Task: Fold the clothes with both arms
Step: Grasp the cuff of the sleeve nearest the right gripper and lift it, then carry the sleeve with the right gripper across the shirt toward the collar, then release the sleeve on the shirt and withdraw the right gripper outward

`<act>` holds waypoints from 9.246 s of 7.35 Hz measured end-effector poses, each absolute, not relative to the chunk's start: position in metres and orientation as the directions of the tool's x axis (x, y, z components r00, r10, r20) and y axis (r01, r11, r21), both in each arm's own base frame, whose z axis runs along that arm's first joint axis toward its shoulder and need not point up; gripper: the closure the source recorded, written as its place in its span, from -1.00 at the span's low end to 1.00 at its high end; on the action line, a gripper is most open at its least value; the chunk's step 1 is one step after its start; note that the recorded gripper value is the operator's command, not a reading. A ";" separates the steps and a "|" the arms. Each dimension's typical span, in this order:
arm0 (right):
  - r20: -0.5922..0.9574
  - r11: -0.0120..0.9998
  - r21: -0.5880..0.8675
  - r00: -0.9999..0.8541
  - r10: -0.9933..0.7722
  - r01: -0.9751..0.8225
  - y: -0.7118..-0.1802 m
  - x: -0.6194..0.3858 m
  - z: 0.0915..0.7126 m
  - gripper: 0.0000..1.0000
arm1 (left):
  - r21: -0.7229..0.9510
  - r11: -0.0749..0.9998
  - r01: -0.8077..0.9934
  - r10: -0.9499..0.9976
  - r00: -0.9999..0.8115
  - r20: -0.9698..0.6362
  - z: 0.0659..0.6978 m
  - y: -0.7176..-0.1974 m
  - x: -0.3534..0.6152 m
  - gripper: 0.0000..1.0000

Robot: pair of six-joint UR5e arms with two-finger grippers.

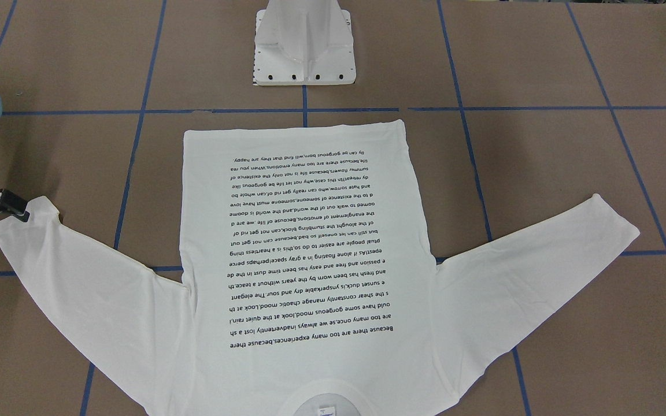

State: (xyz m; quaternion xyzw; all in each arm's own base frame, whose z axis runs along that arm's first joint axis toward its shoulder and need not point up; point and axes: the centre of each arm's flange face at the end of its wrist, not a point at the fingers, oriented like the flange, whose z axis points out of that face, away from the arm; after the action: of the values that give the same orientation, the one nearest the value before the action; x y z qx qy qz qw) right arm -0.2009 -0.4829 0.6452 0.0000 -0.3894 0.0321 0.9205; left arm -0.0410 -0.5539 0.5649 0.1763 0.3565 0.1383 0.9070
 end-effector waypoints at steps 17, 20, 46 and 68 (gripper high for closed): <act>0.886 0.990 0.117 0.459 -0.070 -0.075 -0.573 -0.185 0.330 1.00 | 0.416 0.903 -0.110 0.364 0.709 -0.604 0.559 -0.561 -0.041 -0.98; 0.906 0.988 0.148 0.405 -0.120 -0.040 -0.625 -0.260 0.188 1.00 | 0.409 0.906 -0.111 0.361 0.708 -0.607 0.563 -0.561 -0.041 -0.98; 0.760 0.969 0.238 0.633 -0.148 -0.059 -0.582 -0.581 0.049 -1.00 | 0.264 0.956 0.128 0.114 0.667 -0.736 0.619 -0.540 0.031 -0.98; 0.744 0.991 0.114 0.655 -0.130 0.066 -0.580 -0.218 0.312 -1.00 | 0.073 0.995 0.069 0.000 0.729 -0.684 0.688 -0.512 0.175 -0.23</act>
State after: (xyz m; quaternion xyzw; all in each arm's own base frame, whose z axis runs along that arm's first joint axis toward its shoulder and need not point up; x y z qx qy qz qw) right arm -0.2182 -0.5796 0.3121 0.0383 -0.4118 -0.0539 0.9089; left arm 0.1749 -0.5123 0.6882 0.0465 0.3674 -0.0185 0.9287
